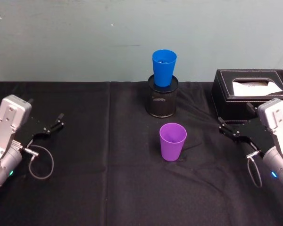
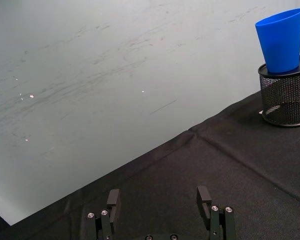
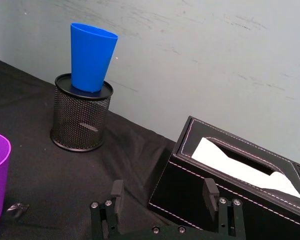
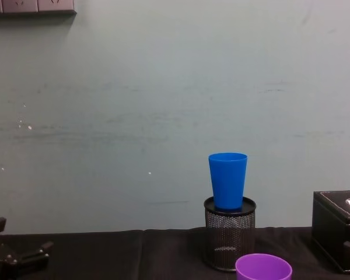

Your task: Pick up one cup with a gripper and tap it against the other cup.

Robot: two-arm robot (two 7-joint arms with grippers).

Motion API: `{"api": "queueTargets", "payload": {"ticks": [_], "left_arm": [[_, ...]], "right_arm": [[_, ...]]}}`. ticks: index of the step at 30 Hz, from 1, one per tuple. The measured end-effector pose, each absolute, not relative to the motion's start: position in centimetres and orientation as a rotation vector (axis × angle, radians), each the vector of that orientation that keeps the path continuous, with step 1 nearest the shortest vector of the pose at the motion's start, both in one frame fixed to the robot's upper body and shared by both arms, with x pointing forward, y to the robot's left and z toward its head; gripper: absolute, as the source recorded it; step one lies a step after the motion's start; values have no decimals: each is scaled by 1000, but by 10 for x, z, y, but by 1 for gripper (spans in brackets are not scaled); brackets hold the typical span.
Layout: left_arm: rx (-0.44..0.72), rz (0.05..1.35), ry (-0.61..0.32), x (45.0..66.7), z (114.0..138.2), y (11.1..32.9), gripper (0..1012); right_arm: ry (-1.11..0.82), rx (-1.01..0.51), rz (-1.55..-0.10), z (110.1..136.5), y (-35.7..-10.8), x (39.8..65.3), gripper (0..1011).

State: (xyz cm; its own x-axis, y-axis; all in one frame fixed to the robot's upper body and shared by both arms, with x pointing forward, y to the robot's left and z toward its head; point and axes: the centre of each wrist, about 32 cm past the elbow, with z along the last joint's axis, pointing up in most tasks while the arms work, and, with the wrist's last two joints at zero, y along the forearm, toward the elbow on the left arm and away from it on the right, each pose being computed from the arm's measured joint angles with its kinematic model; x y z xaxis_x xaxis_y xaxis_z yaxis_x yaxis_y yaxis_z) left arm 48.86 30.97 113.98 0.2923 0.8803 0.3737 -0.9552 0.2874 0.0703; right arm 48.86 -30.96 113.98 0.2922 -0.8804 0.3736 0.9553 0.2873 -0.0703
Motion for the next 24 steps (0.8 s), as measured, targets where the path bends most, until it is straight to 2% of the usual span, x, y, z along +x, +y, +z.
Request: {"api": "queueTargets", "payload": {"ticks": [24], "left_arm": [[304,1248,-285,489,1140,310,1000]], "right_arm": [[-285,-305,-1248,1140,-310,489,1002]]}}
